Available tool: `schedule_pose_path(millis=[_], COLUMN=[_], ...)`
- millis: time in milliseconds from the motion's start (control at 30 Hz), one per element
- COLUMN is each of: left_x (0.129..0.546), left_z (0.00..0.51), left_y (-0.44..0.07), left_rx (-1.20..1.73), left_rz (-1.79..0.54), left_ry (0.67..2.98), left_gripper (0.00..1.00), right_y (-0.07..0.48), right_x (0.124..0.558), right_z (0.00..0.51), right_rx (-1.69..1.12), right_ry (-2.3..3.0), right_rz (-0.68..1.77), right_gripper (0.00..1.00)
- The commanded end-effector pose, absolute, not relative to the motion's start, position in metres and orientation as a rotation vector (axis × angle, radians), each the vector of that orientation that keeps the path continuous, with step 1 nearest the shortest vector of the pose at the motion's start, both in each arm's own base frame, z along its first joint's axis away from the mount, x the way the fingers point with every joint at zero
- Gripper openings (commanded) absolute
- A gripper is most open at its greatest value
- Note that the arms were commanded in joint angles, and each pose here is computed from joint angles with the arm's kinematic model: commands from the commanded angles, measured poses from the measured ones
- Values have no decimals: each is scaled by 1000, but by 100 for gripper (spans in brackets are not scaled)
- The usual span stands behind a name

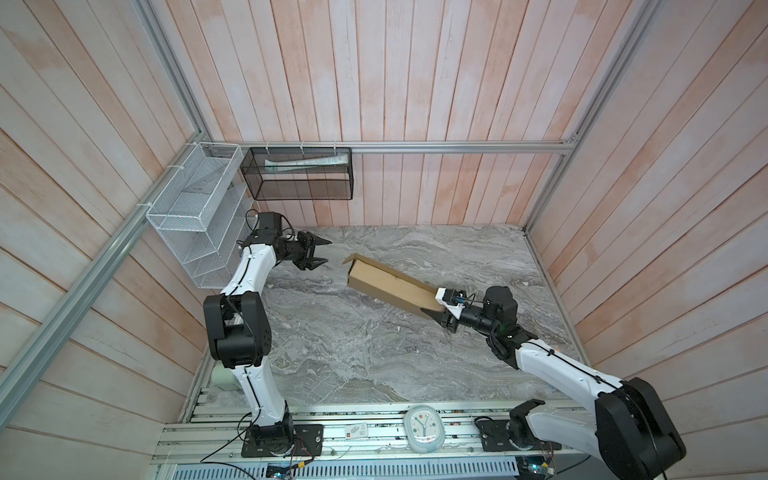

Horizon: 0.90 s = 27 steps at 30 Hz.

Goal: Fold the paper box
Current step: 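Open the left gripper and lift it away from the box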

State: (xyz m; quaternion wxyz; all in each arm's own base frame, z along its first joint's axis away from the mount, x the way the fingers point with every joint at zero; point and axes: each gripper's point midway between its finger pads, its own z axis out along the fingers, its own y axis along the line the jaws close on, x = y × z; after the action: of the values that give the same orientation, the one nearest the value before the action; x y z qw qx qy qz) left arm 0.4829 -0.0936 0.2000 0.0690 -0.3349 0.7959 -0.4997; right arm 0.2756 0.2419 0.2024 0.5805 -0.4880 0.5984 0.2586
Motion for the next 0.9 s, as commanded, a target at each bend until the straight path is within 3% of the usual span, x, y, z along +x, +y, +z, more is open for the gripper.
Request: schedule_pose_path(millis=[0,433,867], left_x=[497,474,410], left_z=[196,224,308], left_y=[-100,-107,-112], left_rx=[-877,-401,70], left_rz=[-1492,-1215,-1033], left_ry=[2332,2271,1978], left_gripper=[61,57,58], right_y=[239,236,239], right_x=[276,278,274], right_z=[203,193,181], right_rx=[-1101,-1082,-1151], right_ry=[1485,1684,1717], right_rz=[638,666,683], right_gripper=[50,47,47])
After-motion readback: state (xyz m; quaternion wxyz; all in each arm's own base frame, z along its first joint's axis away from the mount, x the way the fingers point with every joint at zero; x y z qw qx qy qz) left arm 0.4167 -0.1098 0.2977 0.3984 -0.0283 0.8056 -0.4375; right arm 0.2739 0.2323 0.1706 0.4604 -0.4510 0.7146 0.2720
